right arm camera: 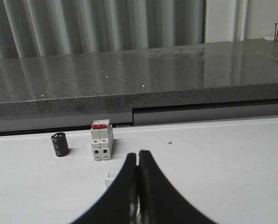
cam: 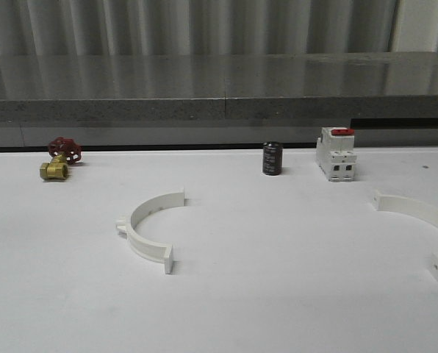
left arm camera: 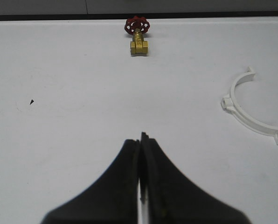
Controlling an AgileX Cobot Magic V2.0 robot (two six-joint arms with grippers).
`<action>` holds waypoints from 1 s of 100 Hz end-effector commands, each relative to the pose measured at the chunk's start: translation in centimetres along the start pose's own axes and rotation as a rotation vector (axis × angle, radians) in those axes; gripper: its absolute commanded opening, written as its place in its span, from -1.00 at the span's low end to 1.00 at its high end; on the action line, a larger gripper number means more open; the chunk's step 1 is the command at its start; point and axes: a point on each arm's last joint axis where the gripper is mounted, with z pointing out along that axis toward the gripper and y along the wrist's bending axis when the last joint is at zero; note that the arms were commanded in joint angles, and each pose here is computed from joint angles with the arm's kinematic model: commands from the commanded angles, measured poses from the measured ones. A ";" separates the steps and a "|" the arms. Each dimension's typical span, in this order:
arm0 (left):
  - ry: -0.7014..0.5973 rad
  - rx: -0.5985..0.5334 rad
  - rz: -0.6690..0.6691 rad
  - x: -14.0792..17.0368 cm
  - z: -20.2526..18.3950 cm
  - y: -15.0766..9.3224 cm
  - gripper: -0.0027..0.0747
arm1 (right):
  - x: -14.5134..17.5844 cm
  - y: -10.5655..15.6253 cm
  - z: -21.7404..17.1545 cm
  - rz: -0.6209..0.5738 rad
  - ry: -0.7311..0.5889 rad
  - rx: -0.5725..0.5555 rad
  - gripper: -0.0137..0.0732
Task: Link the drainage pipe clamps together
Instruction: 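Move the right gripper above the other white clamp half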
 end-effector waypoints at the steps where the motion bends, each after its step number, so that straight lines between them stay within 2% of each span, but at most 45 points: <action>1: -0.091 -0.001 -0.010 -1.3 -0.4 0.0 -0.99 | -3.1 0.3 0.7 -0.016 -0.006 0.004 -0.84; 31: -0.091 -0.001 -0.010 -1.3 -0.4 0.0 -0.99 | -8.4 0.9 5.8 -0.018 0.511 0.069 -0.84; 40: -0.091 -0.001 -0.010 -1.3 -0.4 0.0 -0.99 | -9.3 1.0 8.1 -0.017 0.593 0.078 -0.84; 51: -0.091 -0.001 -0.010 -1.3 -0.4 0.0 -0.99 | -9.6 1.0 10.5 -0.017 0.628 0.082 -0.84; 72: -0.091 -0.001 -0.010 -1.3 -0.4 0.0 -0.99 | -7.3 0.8 13.5 -0.017 0.742 0.094 -0.81; 79: -0.091 -0.001 -0.010 -1.3 -0.4 0.0 -0.99 | -6.7 0.7 13.8 -0.017 0.785 0.100 -0.66; 100: -0.091 -0.001 -0.010 -1.3 -0.4 0.0 -0.99 | -6.2 0.6 14.3 -0.017 0.812 0.103 0.25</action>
